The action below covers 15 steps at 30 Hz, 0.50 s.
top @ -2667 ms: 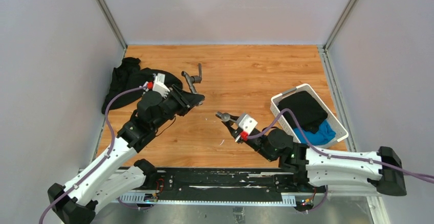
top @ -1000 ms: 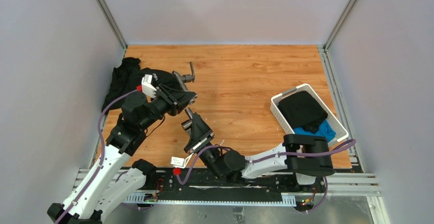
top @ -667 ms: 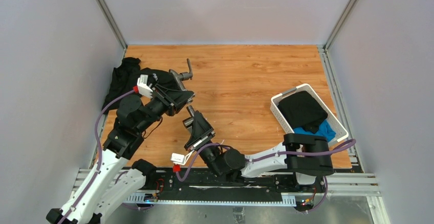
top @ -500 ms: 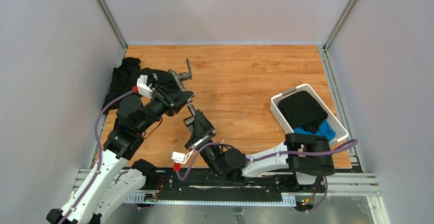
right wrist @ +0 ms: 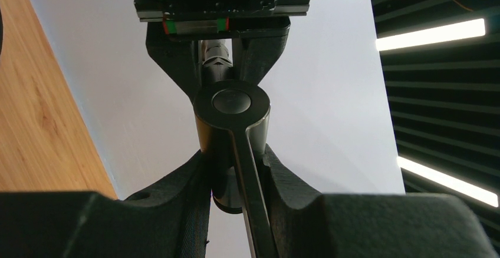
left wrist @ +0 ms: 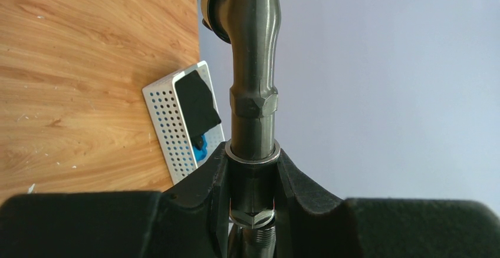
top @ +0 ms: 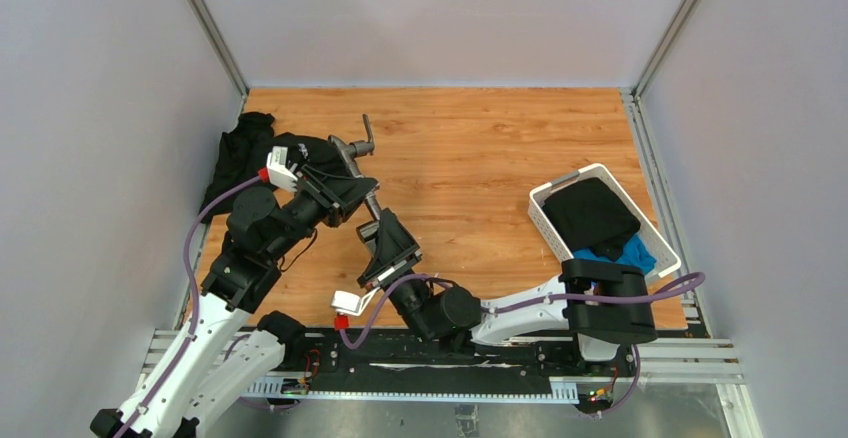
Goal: Install the water faucets
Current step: Pick up the water faucet from the center of the board.
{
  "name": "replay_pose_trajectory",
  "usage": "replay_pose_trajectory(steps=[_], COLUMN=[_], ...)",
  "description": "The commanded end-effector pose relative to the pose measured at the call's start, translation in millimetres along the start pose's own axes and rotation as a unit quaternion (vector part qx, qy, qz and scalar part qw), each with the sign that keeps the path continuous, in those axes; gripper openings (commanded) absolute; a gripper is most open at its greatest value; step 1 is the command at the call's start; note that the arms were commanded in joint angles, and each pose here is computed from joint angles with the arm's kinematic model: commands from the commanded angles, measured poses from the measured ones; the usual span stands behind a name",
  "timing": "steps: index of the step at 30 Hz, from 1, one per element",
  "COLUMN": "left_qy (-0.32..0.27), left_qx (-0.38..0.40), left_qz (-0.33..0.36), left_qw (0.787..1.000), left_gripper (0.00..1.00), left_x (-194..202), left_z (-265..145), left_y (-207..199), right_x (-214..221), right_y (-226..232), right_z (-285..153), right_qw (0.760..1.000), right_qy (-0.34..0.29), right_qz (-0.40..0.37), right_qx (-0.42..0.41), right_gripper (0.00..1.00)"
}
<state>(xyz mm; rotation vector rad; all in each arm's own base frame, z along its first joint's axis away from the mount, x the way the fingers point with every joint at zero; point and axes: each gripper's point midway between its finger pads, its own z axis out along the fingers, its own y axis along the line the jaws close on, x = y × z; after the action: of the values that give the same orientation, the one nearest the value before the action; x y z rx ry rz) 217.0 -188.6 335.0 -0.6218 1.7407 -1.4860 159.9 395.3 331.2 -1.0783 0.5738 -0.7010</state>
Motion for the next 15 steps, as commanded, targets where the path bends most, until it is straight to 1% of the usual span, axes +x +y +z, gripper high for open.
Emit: replay_pose_trajectory(steps=[1,15], left_qy=[-0.004,-0.004], left_qx=[0.039,0.050], left_qz=[0.015,0.012], left_qw=[0.999,0.999], left_gripper=[0.00,0.00], left_x=[-2.9,-2.8], left_z=[-3.1,-6.6], left_y=[-19.3,-25.6], right_x=[11.8,16.5], right_y=[-25.8,-10.4], right_z=[11.3,7.9], right_qw=[0.996,0.997], right_qy=[0.028,0.031], right_qz=[0.061,0.054], right_qx=[0.052,0.037], right_gripper=[0.00,0.00])
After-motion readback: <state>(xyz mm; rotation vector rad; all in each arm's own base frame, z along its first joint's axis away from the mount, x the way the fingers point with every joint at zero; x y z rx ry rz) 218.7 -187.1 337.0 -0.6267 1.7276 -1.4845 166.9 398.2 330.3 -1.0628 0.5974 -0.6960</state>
